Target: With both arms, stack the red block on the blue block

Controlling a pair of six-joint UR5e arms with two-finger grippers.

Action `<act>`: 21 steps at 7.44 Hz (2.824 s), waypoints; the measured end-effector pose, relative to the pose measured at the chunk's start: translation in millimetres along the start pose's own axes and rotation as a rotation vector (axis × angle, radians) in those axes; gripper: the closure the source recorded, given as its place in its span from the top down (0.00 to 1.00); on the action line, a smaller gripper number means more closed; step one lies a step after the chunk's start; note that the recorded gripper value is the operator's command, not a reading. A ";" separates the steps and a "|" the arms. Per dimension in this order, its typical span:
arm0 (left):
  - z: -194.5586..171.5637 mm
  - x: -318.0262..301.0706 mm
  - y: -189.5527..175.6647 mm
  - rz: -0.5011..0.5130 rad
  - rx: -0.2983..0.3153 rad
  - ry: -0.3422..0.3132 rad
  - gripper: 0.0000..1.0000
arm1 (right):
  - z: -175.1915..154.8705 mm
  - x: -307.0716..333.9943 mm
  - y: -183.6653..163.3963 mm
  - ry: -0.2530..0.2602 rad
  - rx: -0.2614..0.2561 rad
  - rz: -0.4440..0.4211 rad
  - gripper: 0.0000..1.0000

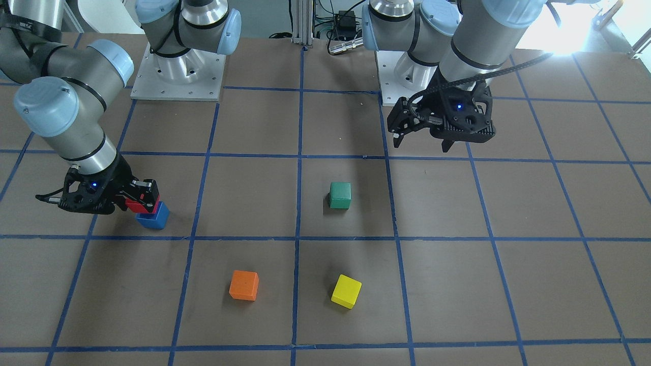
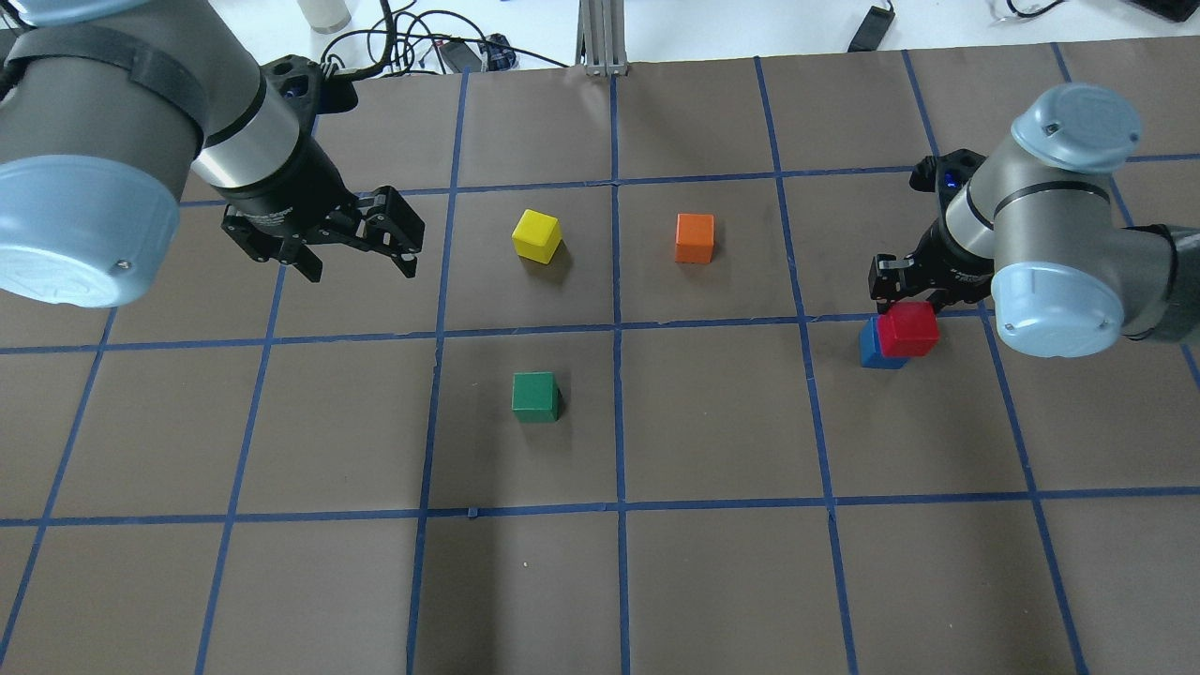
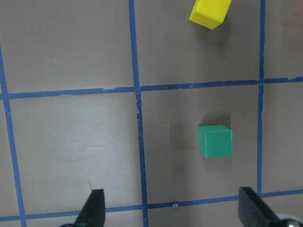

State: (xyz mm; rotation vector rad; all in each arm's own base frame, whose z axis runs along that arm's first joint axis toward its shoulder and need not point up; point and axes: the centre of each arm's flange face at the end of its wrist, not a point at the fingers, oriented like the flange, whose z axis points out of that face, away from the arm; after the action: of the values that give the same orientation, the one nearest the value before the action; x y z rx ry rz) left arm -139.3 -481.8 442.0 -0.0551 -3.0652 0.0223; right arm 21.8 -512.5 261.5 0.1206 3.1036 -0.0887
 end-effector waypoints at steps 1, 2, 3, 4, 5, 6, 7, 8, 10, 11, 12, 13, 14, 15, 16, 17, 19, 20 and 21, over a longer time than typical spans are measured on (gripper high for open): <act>0.2 0.0 0.1 0.000 -0.001 0.000 1.00 | 0.0 0.1 -0.3 0.000 0.000 0.002 0.17; 0.3 0.0 0.4 0.001 -0.001 0.000 1.00 | -0.1 0.1 -0.5 0.000 0.001 0.003 0.20; 0.6 0.0 0.7 0.001 -0.002 0.000 1.00 | 1.5 0.3 -0.9 0.000 -0.001 0.003 0.20; 0.7 0.0 0.9 0.001 -0.002 0.000 1.00 | 3.7 0.5 -1.7 0.000 -0.002 0.004 0.21; 0.6 0.0 0.9 0.001 -0.002 0.000 1.00 | 4.9 0.6 -2.4 0.000 0.002 0.007 0.30; 0.4 0.1 1.1 0.002 -0.002 0.000 1.00 | 5.1 0.7 -2.9 0.000 0.005 0.006 0.74; 0.4 0.2 1.4 0.002 -0.002 0.000 1.00 | 5.2 0.7 -3.0 0.000 0.007 0.006 1.00; 0.6 0.2 1.4 0.002 -0.002 0.000 1.00 | 5.6 0.5 -2.9 -0.001 0.006 0.007 1.00; 1.0 0.0 1.3 0.001 -0.004 0.000 1.00 | 6.3 0.3 -2.8 -0.002 0.005 0.006 1.00; 1.3 0.1 1.2 0.001 -0.004 0.000 1.00 | 3.3 0.7 -4.2 0.003 0.010 0.007 1.00; 1.2 0.2 0.8 0.002 -0.004 0.000 1.00 | -8.3 1.2 -10.4 0.013 0.023 0.007 1.00; 0.4 0.3 0.1 0.002 -0.002 0.000 1.00 | -30.7 -0.4 -19.9 0.023 0.021 0.003 1.00; -0.7 0.5 -0.4 0.002 0.000 0.000 1.00 | -60.8 -8.2 -23.8 0.030 -0.001 -0.007 1.00; -2.5 0.7 -0.4 0.002 0.005 -0.001 1.00 | -99.2 -25.2 -18.9 0.033 -0.018 -0.019 1.00; -6.7 1.8 0.4 0.004 0.016 -0.002 1.00 | -138.5 -49.5 -7.0 0.029 -0.019 -0.016 1.00; -13.6 4.2 1.4 0.010 0.042 -0.003 1.00 | -172.8 -86.4 9.6 0.023 -0.002 -0.006 1.00; -24.7 17.2 -0.5 0.035 0.117 -0.002 1.00 | -208.7 -149.6 34.6 0.014 0.047 -0.006 1.00; -25.2 22.1 -4.9 0.045 0.127 0.001 1.00 | -210.3 -158.8 36.5 0.013 0.050 -0.003 1.00; -26.3 24.5 -12.8 0.052 0.125 0.003 1.00 | -208.0 -162.0 34.8 0.016 0.047 0.001 1.00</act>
State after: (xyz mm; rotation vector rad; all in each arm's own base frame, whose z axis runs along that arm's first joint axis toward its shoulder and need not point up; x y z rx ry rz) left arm -162.2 -493.4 470.2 -0.1279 -3.0510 0.2160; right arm 179.3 -478.2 473.0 0.1246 3.1184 -0.1616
